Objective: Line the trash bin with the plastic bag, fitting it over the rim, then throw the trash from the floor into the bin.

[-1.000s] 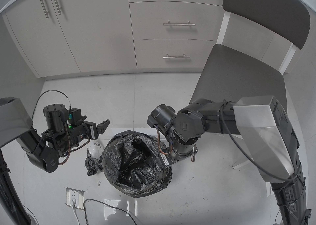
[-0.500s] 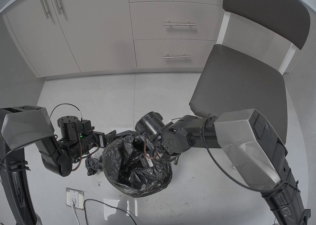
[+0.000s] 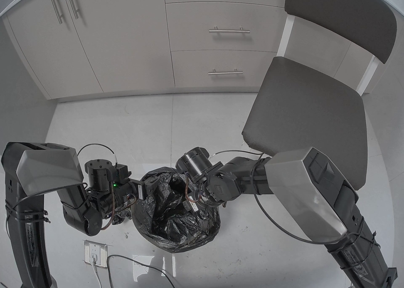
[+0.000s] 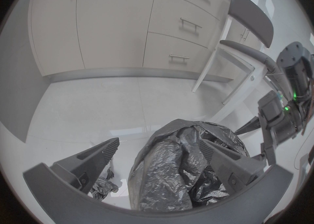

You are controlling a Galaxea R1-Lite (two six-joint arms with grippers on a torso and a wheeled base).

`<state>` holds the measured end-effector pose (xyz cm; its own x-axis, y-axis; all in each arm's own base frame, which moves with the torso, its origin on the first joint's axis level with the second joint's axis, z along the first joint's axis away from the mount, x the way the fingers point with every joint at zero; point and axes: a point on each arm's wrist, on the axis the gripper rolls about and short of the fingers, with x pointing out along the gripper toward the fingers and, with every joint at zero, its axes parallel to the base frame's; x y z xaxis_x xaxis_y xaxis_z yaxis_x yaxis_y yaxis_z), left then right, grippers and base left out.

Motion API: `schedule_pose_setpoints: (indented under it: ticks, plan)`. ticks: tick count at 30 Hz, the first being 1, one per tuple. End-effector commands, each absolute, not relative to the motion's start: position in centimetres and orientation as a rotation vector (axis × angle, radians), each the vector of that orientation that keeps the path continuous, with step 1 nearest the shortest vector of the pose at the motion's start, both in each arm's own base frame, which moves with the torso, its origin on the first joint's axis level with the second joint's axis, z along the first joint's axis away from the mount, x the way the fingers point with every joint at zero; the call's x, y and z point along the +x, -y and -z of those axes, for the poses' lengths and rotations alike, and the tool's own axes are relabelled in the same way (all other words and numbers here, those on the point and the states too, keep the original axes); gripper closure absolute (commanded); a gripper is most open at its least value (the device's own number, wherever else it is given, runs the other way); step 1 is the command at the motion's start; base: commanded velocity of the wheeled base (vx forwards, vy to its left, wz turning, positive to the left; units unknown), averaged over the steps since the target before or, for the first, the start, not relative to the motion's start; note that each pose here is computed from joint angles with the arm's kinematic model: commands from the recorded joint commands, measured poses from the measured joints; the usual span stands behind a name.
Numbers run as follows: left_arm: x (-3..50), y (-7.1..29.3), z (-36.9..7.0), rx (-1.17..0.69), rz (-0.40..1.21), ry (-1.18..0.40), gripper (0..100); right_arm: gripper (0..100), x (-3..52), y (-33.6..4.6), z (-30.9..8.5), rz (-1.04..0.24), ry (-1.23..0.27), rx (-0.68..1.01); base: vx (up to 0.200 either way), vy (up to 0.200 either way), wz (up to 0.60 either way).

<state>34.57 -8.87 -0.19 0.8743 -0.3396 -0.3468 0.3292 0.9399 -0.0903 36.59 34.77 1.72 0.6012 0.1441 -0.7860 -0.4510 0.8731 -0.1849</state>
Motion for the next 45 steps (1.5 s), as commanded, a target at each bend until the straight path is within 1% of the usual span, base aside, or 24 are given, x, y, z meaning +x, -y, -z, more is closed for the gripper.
schedule_pose_setpoints:
  ticks: [1, 3, 4, 8, 13, 20, 33, 45]
  plan:
    - [33.5, 9.7, 2.2, -0.01, 0.376, -0.405, 0, 0, 37.7, -33.8, -1.3, -0.326, -0.853, -0.386, 0.0, 0.0, 0.0]
    - [33.4, 9.7, 2.7, 0.004, 0.38, -0.409, 0, 0, 37.9, -33.7, -1.3, -0.317, -0.844, -0.392, 0.0, 0.0, 0.0]
    - [33.2, 9.7, 3.4, 0.04, 0.387, -0.416, 0, 0, 38.3, -33.4, -1.4, -0.302, -0.827, -0.406, 0.0, 0.0, 0.0]
    - [32.6, 9.6, 4.6, 0.084, 0.381, -0.422, 0, 0, 38.8, -33.5, -1.8, -0.305, -0.775, -0.407, 0.0, 0.0, 0.0]
    - [32.0, 9.8, 5.3, 0.102, 0.393, -0.429, 0, 0, 39.0, -33.2, -2.2, -0.3, -0.767, -0.401, 0.0, 0.0, 0.0]
    - [31.9, 9.7, 6.5, 0.184, 0.382, -0.443, 0, 0, 39.6, -32.9, -2.4, -0.277, -0.74, -0.39, 0.0, 0.0, 0.0]
    - [32.1, 9.7, 6.7, 0.191, 0.361, -0.444, 0, 0, 40.4, -31.7, -4.1, -0.252, -0.713, -0.361, 0.0, 0.0, 0.0]
    - [32.1, 9.7, 6.7, 0.189, 0.362, -0.444, 0, 0, 41.2, -30.7, -3.6, -0.231, -0.727, -0.363, 0.0, 0.0, 0.0]
